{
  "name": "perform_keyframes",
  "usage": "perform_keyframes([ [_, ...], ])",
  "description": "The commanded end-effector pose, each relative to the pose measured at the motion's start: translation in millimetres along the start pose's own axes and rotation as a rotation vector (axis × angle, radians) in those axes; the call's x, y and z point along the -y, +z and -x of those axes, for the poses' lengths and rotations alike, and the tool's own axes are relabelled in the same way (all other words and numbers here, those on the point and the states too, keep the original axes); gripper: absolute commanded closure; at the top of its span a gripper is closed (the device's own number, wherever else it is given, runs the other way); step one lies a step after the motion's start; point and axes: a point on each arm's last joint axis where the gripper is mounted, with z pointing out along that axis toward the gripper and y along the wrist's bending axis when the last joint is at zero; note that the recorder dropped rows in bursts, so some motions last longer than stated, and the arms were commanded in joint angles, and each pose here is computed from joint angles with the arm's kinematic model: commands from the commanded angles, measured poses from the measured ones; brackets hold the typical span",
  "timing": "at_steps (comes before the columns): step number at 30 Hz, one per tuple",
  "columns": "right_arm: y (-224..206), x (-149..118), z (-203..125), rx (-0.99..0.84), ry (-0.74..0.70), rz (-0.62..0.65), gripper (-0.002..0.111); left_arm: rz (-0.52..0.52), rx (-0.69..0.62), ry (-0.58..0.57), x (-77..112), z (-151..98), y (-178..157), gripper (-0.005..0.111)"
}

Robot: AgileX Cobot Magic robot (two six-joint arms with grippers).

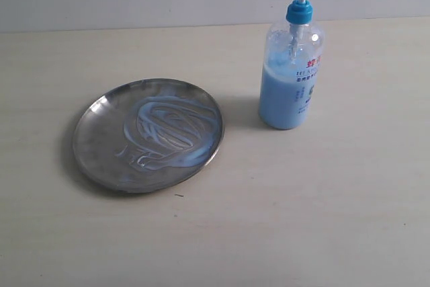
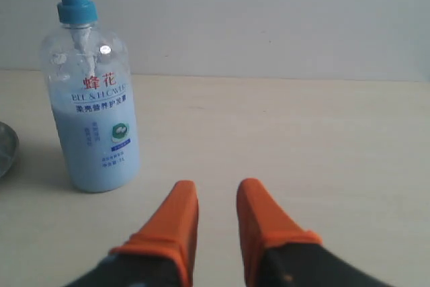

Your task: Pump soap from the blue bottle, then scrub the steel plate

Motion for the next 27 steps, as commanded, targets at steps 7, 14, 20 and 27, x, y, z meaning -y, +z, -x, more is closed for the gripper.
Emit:
perform_keyframes([
  [7, 0.0, 0.5, -2.1, 0.007, -0.006, -0.009, 0.084, -0.005, 0.008, 0.001, 0.3, -0.4, -0.1, 0.107],
  [14, -0.1, 0.1, -6.9, -0.046, 0.013, -0.004, 0.084, -0.005, 0.008, 0.001, 0.3, -0.4, -0.1, 0.107],
  [20, -0.1, 0.1, -6.9, -0.046, 0.013, -0.004, 0.084, -0.005, 0.008, 0.001, 0.3, -0.4, -0.1, 0.107],
  [27, -0.1, -0.1, -6.8, -0.045, 0.013, -0.003, 0.084, -0.005, 0.008, 0.001, 0.3, -0.4, -0.1, 0.107],
])
